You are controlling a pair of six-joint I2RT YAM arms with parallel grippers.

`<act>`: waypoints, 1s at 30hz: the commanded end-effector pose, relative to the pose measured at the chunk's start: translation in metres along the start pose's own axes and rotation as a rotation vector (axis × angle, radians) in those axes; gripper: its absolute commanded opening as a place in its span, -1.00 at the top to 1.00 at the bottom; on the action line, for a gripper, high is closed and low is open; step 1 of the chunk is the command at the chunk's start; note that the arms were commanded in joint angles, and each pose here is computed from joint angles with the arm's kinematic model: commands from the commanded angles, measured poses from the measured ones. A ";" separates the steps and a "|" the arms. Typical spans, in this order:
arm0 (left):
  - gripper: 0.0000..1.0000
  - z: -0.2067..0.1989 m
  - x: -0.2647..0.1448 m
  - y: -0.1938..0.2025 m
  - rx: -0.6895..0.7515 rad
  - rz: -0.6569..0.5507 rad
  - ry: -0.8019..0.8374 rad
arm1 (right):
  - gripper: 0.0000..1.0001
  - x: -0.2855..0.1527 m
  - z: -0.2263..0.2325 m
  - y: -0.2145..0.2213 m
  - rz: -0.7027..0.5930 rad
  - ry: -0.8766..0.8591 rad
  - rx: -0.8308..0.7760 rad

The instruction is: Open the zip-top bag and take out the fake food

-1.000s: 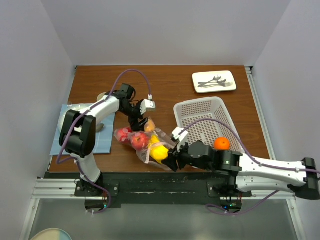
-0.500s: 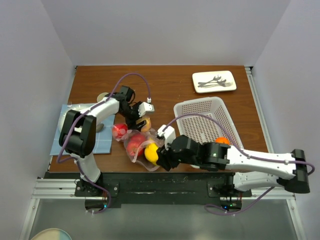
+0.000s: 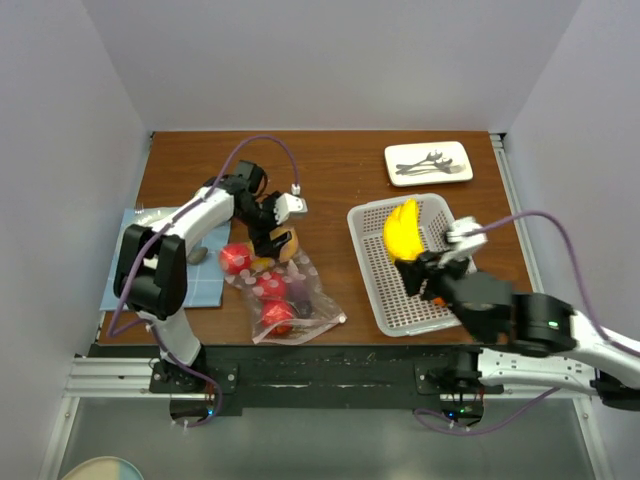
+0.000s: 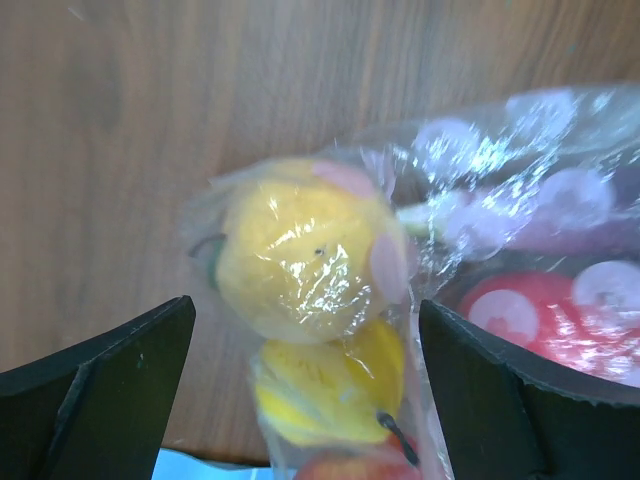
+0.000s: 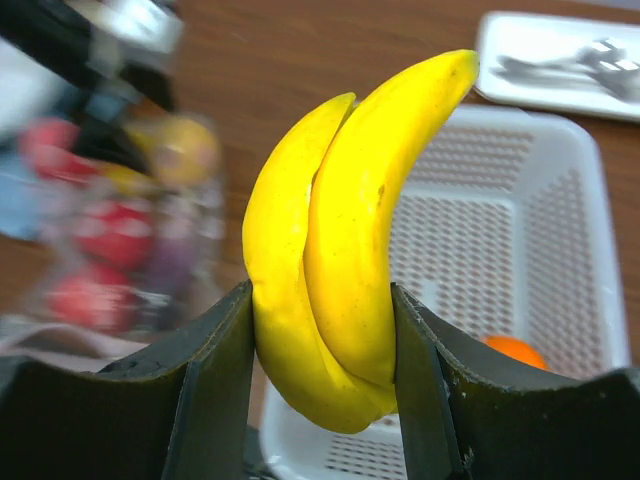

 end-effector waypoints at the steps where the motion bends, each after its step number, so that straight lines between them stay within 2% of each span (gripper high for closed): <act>1: -1.00 -0.019 -0.057 -0.050 0.001 -0.165 0.000 | 1.00 0.019 -0.032 0.029 0.047 0.395 -0.181; 3: -1.00 -0.025 -0.068 -0.058 0.004 -0.198 0.009 | 0.73 0.023 -0.032 0.034 0.052 0.420 -0.188; 4: -1.00 -0.030 -0.076 -0.061 0.006 -0.210 0.002 | 0.38 0.025 -0.030 0.038 0.056 0.420 -0.193; 6: -1.00 -0.034 -0.082 -0.061 0.009 -0.215 -0.006 | -0.03 0.029 -0.026 0.047 0.080 0.400 -0.212; 7: -1.00 -0.037 -0.088 -0.060 0.013 -0.214 -0.023 | -0.35 0.033 -0.021 0.050 0.084 0.379 -0.203; 10: -1.00 -0.030 -0.085 -0.030 -0.003 -0.144 -0.103 | -0.54 0.038 -0.007 0.054 0.113 0.295 -0.235; 12: -1.00 -0.012 -0.092 -0.005 -0.035 -0.096 -0.179 | -0.54 0.040 0.002 0.053 0.122 0.242 -0.229; 18: -1.00 0.011 -0.090 0.038 -0.089 -0.033 -0.196 | -0.21 0.044 0.026 0.056 0.132 0.083 -0.245; 21: -0.99 0.017 -0.082 0.044 -0.089 -0.020 -0.211 | -0.16 0.045 0.034 0.060 0.146 0.032 -0.250; 25: -0.97 0.013 -0.071 0.042 -0.107 -0.047 -0.139 | -0.11 0.045 0.039 0.070 0.176 -0.008 -0.257; 30: -1.00 0.006 -0.053 0.047 -0.150 -0.053 -0.037 | -0.10 0.036 0.061 0.084 0.236 -0.190 -0.254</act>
Point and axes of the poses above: each gripper's point midway between its finger pads, its own x axis out along the fingers, its own z axis along the line the jaws close on, y = z × x, the point moved 3 cm from there along -x, back along the fingers, and after that the axes turned 5 degrees about -x, right-handed, at the moved point
